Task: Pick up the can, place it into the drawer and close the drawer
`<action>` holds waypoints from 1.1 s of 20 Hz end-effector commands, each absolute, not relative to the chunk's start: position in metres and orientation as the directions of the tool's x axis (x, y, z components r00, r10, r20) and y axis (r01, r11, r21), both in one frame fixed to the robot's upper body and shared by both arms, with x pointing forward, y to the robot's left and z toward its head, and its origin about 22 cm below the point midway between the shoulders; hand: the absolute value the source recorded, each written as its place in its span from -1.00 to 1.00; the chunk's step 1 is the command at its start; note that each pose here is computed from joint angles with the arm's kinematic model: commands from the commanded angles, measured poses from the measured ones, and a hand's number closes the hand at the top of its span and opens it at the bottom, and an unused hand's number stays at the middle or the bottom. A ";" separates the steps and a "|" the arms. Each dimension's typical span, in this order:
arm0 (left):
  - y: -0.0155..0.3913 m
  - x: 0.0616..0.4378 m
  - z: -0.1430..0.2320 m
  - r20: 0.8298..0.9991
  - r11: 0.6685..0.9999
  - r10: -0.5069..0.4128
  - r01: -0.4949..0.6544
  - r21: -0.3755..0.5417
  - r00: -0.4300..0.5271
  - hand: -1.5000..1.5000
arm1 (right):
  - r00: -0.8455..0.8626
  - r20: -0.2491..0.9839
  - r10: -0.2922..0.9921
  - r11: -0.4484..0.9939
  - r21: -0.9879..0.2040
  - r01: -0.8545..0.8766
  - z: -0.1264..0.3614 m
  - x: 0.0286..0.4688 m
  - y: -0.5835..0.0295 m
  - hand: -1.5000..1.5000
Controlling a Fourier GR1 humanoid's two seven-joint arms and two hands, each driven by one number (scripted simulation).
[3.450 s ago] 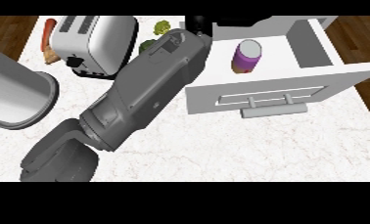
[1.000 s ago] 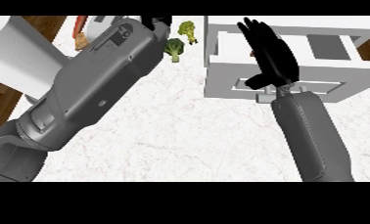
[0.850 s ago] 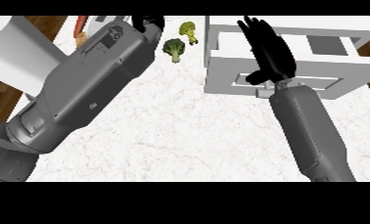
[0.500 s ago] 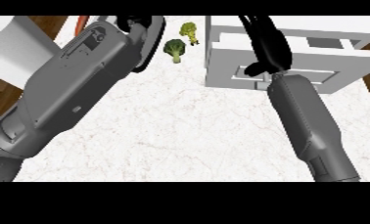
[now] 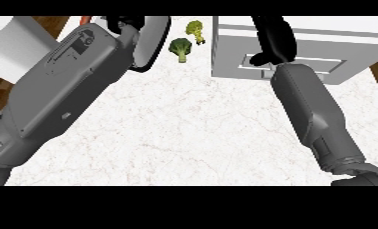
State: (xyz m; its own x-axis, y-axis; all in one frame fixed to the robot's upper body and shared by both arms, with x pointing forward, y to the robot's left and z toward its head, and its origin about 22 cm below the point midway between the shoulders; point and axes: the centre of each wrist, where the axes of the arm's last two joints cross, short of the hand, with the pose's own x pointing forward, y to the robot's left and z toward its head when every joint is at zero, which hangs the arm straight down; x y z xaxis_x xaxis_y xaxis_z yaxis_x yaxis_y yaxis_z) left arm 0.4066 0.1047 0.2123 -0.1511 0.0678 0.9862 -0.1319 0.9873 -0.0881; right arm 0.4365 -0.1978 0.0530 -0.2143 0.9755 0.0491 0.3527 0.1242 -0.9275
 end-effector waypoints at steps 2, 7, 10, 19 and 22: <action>0.106 0.402 0.219 0.986 0.989 0.063 -0.125 -0.083 -0.157 -1.00 | -0.171 0.046 0.984 0.112 -0.910 0.400 0.042 0.438 -0.210 -1.00; 0.117 0.392 0.222 0.985 0.993 0.056 -0.098 -0.073 -0.163 -1.00 | -0.153 0.050 0.987 0.110 -0.902 0.418 0.074 0.454 -0.207 -1.00; 0.119 0.393 0.223 0.984 0.991 0.055 -0.112 -0.075 -0.168 -1.00 | -0.149 0.039 0.988 0.102 -0.890 0.445 0.104 0.465 -0.206 -1.00; 0.126 0.385 0.236 0.984 0.994 0.071 -0.075 -0.084 -0.165 -1.00 | -0.147 0.068 0.987 0.122 -0.910 0.397 0.120 0.471 -0.206 -1.00; 0.115 0.381 0.237 0.981 0.994 0.068 -0.077 -0.083 -0.184 -1.00 | -0.257 0.250 0.934 0.326 -0.891 0.318 0.128 0.474 -0.188 -1.00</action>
State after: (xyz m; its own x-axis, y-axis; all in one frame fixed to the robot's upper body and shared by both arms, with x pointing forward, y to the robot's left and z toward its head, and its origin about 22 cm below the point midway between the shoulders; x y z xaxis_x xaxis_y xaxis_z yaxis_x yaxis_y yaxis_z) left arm 0.3846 0.1160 0.2330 -0.1691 0.0718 0.9830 -0.0858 0.9925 -0.0873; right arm 0.4631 -0.2115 0.0916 -0.1832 0.9786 0.0940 0.2853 0.1445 -0.9475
